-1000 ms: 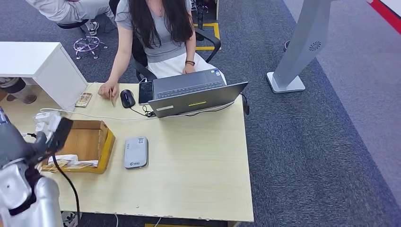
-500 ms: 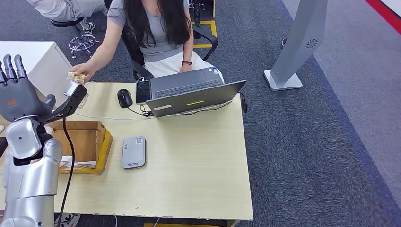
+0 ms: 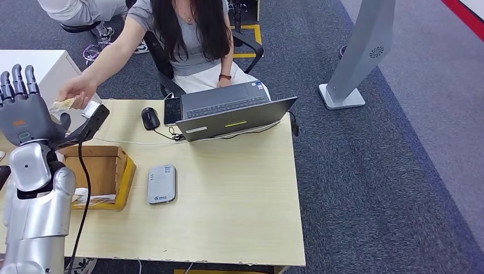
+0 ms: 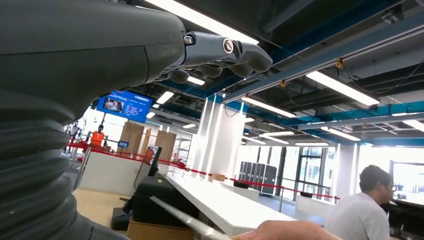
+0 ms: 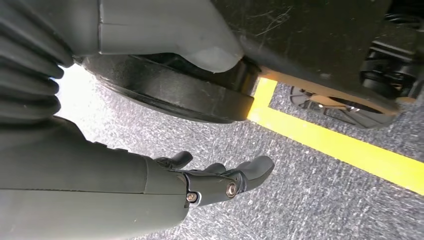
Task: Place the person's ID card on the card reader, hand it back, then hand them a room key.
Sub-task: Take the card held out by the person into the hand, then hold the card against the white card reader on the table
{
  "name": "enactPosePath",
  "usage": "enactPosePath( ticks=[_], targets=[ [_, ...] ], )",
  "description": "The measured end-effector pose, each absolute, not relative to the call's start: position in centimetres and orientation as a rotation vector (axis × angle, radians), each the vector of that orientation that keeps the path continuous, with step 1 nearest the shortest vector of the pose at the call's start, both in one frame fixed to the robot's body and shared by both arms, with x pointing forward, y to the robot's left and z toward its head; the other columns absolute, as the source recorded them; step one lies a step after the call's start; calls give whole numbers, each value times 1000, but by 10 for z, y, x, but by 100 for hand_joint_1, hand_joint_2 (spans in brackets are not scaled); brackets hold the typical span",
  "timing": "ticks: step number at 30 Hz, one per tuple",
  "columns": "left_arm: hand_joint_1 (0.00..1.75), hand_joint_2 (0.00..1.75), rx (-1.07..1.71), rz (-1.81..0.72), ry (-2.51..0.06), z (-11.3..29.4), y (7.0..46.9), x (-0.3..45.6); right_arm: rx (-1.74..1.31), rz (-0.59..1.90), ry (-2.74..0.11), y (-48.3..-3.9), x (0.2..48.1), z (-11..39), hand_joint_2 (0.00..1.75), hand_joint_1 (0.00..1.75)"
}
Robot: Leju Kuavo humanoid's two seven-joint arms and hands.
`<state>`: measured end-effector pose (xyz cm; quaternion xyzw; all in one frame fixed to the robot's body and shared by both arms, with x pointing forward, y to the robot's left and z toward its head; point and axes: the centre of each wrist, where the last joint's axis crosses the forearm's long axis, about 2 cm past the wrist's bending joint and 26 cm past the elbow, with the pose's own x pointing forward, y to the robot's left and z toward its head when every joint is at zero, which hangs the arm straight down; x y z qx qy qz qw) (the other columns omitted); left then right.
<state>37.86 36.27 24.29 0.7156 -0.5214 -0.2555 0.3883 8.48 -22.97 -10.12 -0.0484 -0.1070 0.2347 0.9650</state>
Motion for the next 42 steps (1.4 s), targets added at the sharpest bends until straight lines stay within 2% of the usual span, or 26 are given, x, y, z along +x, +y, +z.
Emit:
enactPosePath(
  ticks=[3,32,42],
  targets=[
    [175,175,1818,-660,-1329,243,361,379,-97,470,-224,-230,87,-101,175,0],
    [175,175,1784,-799,-1395,232,348,377,-104,450,-226,-232,91,-100,175,0],
    [175,175,1682,-881,-1399,211,322,373,-101,437,-227,-232,92,-100,175,0]
  ],
)
